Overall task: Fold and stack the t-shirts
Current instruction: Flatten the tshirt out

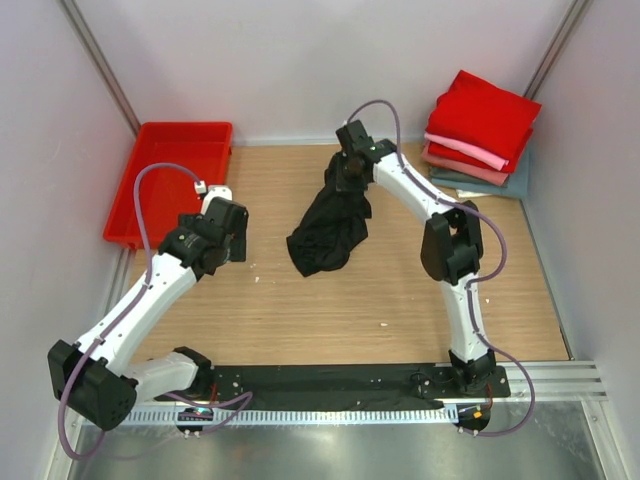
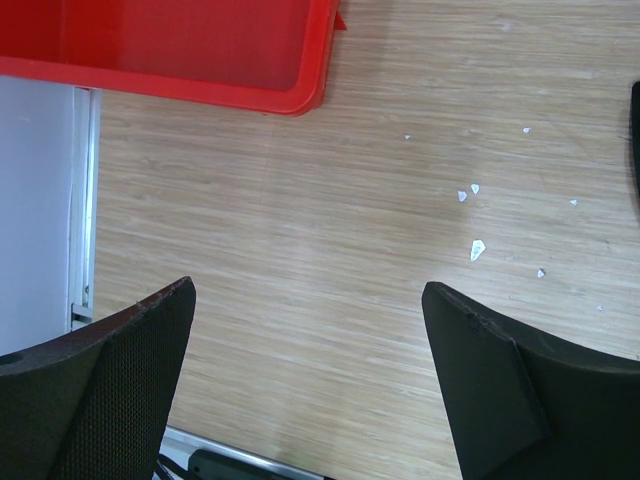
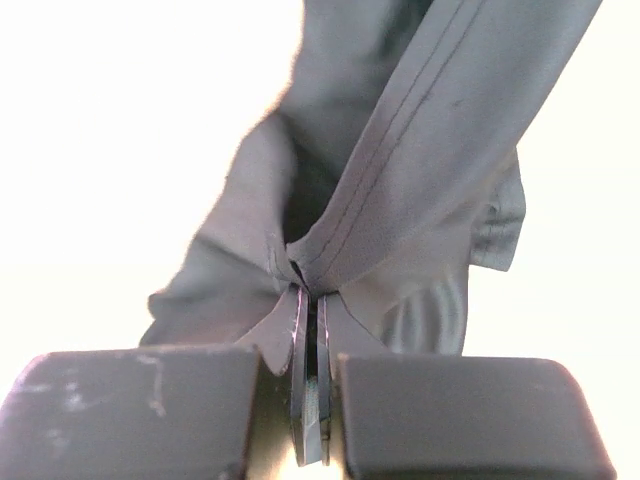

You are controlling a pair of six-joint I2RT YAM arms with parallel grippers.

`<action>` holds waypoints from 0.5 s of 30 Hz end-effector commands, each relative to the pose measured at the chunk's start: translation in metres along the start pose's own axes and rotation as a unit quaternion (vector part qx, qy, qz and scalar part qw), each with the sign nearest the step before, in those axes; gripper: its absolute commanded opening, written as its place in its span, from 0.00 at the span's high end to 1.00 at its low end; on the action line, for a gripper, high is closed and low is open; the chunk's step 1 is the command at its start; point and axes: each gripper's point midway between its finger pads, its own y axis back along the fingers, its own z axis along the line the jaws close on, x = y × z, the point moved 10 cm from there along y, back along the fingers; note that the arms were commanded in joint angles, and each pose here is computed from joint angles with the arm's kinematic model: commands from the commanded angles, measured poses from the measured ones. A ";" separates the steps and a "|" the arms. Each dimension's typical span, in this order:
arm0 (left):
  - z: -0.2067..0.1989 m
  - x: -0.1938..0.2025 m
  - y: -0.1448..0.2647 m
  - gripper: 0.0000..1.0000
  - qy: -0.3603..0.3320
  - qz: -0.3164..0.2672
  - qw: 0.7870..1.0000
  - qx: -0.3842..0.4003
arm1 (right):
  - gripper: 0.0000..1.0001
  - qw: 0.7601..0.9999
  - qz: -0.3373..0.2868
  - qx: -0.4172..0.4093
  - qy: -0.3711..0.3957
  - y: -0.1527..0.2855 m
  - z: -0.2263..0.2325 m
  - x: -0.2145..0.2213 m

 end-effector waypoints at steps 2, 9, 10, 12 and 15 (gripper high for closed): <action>0.001 -0.008 0.001 0.05 0.017 -0.018 1.000 -0.008 | 0.99 0.983 -0.153 -0.101 0.016 0.159 0.033 -0.062; 0.000 -0.007 0.000 0.05 0.016 -0.015 1.000 -0.008 | 0.99 0.947 -0.316 0.030 -0.047 0.298 -0.022 -0.044; 0.000 -0.008 0.001 0.05 0.017 -0.016 1.000 -0.007 | 0.99 0.952 -0.290 0.074 -0.058 0.277 -0.038 -0.020; 0.001 -0.008 0.001 0.06 0.016 -0.016 1.000 -0.007 | 0.99 0.924 -0.342 0.103 -0.135 0.309 -0.070 0.019; 0.000 -0.008 0.002 0.06 0.017 -0.015 1.000 -0.001 | 0.75 0.912 -0.334 0.125 -0.204 0.278 -0.112 0.097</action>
